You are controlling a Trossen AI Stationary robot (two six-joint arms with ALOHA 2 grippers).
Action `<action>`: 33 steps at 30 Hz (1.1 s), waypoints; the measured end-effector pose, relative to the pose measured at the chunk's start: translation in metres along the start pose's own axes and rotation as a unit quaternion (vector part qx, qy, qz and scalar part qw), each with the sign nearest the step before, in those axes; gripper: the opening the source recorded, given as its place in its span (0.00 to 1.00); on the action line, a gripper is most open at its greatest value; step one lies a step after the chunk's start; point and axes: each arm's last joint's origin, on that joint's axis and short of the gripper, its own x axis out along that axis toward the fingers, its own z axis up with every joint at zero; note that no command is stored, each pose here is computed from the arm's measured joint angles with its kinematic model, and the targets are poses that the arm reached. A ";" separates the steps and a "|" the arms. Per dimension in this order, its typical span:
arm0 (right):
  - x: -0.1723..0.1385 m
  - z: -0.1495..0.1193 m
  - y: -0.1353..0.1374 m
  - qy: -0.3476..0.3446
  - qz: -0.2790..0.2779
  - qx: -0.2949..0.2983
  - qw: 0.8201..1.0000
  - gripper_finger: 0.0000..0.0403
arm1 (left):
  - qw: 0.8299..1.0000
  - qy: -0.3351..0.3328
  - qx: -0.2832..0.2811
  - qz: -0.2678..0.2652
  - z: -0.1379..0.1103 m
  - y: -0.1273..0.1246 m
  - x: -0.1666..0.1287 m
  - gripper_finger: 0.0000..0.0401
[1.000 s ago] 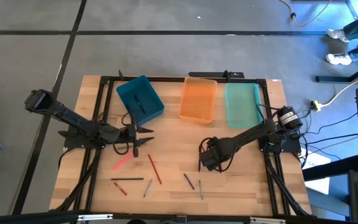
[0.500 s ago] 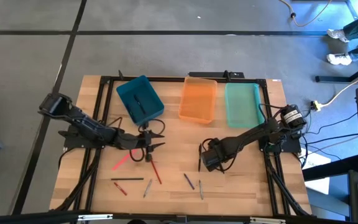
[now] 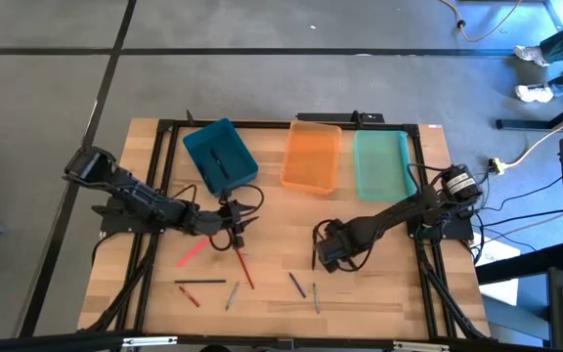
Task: Sort crayons/erasers/pens/pencils in bins
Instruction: Put the right black pen into the blue bin
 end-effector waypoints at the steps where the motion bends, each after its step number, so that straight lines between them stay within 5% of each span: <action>1: -0.002 0.001 0.000 -0.001 0.000 -0.010 1.000 0.08 | 1.000 0.000 0.008 0.007 0.000 0.001 0.000 0.33; 8: -0.024 0.034 0.000 -0.088 0.000 -0.038 0.995 0.08 | 0.997 -0.022 0.052 0.048 0.008 0.002 -0.007 0.32; 16: -0.055 0.081 0.013 -0.167 0.131 -0.083 0.974 0.08 | 0.995 -0.052 0.066 0.048 0.021 0.001 -0.028 0.32; 21: -0.072 0.116 0.023 -0.227 0.267 -0.112 0.930 0.08 | 0.995 -0.047 0.084 0.033 0.022 -0.002 -0.041 0.32; 27: -0.082 0.171 0.018 -0.324 0.361 -0.080 0.871 0.08 | 0.991 -0.057 0.091 0.077 0.025 -0.001 -0.058 0.32; 33: -0.098 0.234 0.040 -0.397 0.368 -0.115 0.833 0.08 | 0.984 -0.071 0.086 0.136 0.030 0.006 -0.076 0.33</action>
